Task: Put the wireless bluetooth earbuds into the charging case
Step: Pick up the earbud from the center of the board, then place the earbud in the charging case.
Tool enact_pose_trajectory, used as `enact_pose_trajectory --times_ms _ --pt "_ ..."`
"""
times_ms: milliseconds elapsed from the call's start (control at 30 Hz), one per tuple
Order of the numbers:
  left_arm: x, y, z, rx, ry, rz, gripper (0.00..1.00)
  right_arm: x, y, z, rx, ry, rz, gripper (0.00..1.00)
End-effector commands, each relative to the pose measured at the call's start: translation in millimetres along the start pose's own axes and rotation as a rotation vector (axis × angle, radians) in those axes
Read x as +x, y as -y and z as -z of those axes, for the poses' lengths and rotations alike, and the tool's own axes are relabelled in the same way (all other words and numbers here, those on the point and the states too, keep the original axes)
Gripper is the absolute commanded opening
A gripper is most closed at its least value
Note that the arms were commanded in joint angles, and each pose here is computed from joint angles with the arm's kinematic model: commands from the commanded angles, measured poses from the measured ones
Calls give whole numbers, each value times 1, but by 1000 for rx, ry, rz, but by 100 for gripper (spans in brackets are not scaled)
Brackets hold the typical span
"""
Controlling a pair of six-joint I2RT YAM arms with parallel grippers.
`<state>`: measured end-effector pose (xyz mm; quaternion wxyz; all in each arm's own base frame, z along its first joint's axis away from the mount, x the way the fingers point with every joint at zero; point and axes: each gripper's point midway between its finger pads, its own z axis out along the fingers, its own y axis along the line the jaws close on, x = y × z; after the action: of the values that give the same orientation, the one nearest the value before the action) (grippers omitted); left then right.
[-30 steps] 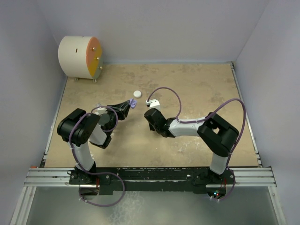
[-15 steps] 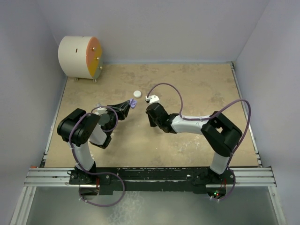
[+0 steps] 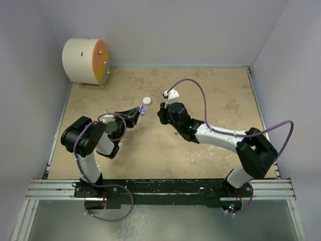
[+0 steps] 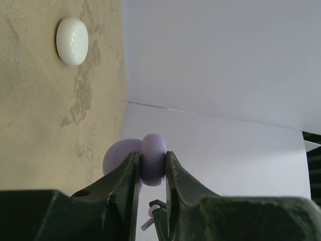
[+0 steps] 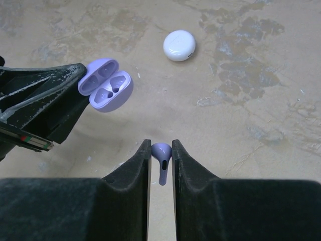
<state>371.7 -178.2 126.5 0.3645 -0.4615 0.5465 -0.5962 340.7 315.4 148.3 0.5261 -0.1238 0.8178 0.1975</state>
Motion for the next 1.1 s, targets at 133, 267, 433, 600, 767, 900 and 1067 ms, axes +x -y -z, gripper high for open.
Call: enact_pose_trajectory --times_ms 133,267,433,600,767,900,1067 --pt "10 65 8 242 -52 18 0 -17 -3 12 -60 91 -19 0" --pt "8 64 9 237 -35 11 0 -27 -7 10 -82 112 -19 0" --pt "10 61 7 233 -49 20 0 -29 -8 10 -92 120 -15 0" --pt "9 53 5 212 -45 6 0 -33 -4 11 -90 164 -20 0" --pt "12 49 -8 208 -68 24 0 -39 0 4 -80 189 0 0" --pt "17 53 -13 222 -92 31 0 -43 -1 7 -89 199 3 0" --pt "17 52 -10 215 -92 21 0 -63 -4 22 -127 292 24 0"
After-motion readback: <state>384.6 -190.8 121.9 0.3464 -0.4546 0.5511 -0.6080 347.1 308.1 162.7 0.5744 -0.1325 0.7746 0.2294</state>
